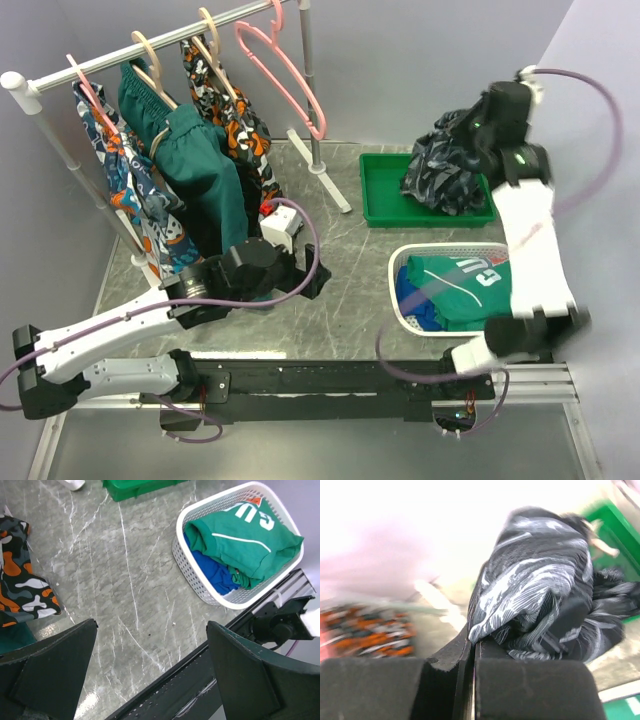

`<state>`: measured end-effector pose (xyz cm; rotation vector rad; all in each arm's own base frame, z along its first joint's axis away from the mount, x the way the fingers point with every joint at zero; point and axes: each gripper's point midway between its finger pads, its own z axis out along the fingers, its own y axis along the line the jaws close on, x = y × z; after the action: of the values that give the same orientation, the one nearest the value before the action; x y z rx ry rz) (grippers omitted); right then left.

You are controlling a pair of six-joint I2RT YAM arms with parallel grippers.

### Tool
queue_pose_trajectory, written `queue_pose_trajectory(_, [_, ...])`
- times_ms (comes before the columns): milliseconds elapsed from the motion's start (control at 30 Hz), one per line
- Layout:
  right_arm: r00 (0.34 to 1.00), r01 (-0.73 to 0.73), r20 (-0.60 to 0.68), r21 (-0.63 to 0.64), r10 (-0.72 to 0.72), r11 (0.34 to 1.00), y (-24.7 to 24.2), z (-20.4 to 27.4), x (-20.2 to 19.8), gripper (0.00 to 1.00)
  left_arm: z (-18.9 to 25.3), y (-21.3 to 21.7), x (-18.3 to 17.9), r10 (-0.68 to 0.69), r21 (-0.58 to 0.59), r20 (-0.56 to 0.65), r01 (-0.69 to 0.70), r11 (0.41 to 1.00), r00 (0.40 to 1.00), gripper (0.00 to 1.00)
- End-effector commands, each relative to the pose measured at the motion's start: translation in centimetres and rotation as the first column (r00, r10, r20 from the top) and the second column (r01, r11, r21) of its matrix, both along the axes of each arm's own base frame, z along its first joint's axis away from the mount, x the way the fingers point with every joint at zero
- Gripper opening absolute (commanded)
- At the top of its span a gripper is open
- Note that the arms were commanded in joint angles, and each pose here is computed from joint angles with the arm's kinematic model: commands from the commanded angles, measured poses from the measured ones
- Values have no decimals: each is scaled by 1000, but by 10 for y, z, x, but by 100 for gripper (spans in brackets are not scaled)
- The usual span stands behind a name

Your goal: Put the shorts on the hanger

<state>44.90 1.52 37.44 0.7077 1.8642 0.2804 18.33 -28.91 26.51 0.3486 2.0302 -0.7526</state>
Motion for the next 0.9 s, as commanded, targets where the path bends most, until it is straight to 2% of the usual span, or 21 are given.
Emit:
queue_pose_trajectory(0, [977, -104, 188, -4, 103, 995, 34, 73, -66, 0, 40, 5, 3, 9, -71, 73, -4, 997, 997, 96])
queue_pose_trajectory(133, [936, -183, 304, -14, 178, 983, 56, 118, -123, 0, 58, 12, 0, 9, -108, 97, 2, 994, 995, 96])
queue_pose_trajectory(233, [903, -240, 368, 6, 221, 971, 66, 137, -152, 0, 70, 18, -4, 13, -137, 107, 2, 991, 994, 96])
queue_pose_trajectory(367, [862, -352, 401, 37, 309, 935, 84, 134, -174, 0, 78, 27, -8, 21, -159, 113, -3, 987, 993, 96])
queue_pose_trajectory(467, [858, -420, 353, 68, 372, 905, 109, 103, -173, 0, 76, 31, -11, 23, -165, 105, -5, 986, 994, 97])
queue_pose_trajectory(533, [902, -361, 276, 64, 331, 930, 113, 71, -161, 0, 74, 32, -11, 26, -167, 100, -9, 986, 995, 98])
queue_pose_trajectory(633, [906, -367, 259, 84, 336, 926, 134, 47, -159, 0, 70, 37, -12, 35, -154, 86, -22, 988, 996, 99])
queue_pose_trajectory(700, [885, -431, 251, 122, 392, 894, 168, 34, -168, 0, 71, 42, -10, 64, -151, 84, -51, 987, 994, 97])
queue_pose_trajectory(733, [898, -406, 232, 115, 373, 907, 178, 17, -165, 0, 71, 46, -8, 86, -151, 83, -73, 986, 993, 95])
queue_pose_trajectory(767, [868, -480, 211, 119, 450, 869, 213, 3, -183, 0, 70, 52, -7, 109, -136, 76, -98, 986, 991, 92])
queue_pose_trajectory(867, [842, -539, 131, 145, 524, 830, 267, -68, -199, 0, 66, 75, 3, 249, -119, 50, -241, 963, 967, 90])
